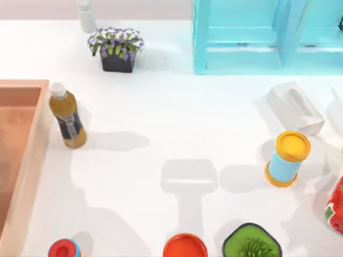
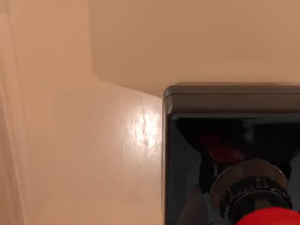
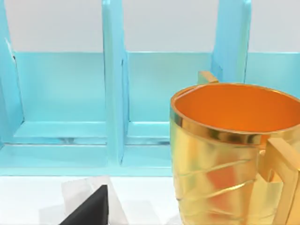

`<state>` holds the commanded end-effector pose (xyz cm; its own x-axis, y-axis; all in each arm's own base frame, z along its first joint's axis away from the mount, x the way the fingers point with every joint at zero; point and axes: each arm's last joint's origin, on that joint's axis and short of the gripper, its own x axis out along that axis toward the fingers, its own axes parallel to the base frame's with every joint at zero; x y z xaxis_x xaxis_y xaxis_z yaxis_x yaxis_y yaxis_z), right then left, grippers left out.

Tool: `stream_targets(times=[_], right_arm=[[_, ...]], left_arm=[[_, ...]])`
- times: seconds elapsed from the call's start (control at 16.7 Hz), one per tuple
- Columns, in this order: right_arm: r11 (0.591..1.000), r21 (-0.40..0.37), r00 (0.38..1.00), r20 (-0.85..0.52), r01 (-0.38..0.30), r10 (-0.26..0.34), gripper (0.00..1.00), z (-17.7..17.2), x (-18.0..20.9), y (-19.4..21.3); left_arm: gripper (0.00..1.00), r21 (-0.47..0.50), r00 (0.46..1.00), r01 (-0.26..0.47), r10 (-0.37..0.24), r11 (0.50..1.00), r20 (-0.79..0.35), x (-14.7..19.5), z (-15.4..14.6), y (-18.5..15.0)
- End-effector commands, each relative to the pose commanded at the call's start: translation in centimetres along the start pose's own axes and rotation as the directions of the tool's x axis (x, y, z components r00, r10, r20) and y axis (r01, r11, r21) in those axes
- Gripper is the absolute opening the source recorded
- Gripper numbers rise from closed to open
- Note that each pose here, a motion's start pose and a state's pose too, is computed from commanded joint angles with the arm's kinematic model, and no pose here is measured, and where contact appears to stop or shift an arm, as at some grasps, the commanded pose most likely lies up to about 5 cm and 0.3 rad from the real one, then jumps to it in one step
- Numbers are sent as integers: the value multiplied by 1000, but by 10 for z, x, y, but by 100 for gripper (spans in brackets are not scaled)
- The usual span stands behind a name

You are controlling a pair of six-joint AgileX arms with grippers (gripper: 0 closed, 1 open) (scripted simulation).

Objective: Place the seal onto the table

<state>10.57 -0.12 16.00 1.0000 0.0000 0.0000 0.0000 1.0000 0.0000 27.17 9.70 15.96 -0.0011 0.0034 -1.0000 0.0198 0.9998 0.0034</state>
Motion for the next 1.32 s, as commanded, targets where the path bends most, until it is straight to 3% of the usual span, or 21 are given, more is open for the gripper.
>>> stream_targets(times=[0.3, 0.54, 0.72, 0.9, 1.32], right_arm=[[1000, 0, 1000, 0, 0, 0, 100, 0, 0, 0], [1000, 0, 1000, 0, 0, 0, 100, 0, 0, 0], [1000, 0, 1000, 0, 0, 0, 100, 0, 0, 0], [1000, 0, 1000, 0, 0, 0, 100, 0, 0, 0], [1000, 0, 1000, 0, 0, 0, 100, 0, 0, 0]], left_arm=[[0, 3, 1000, -1, 1, 1000, 5, -19, 12, -17], [0, 4, 1000, 3, -3, 1000, -20, -69, 25, -71], [0, 3, 1000, -1, 1, 1000, -29, -113, 17, -119], [0, 2, 1000, -1, 1, 1000, -6, -145, 3, -146], [0, 1, 1000, 0, 0, 1000, 2, -149, 5, -154]])
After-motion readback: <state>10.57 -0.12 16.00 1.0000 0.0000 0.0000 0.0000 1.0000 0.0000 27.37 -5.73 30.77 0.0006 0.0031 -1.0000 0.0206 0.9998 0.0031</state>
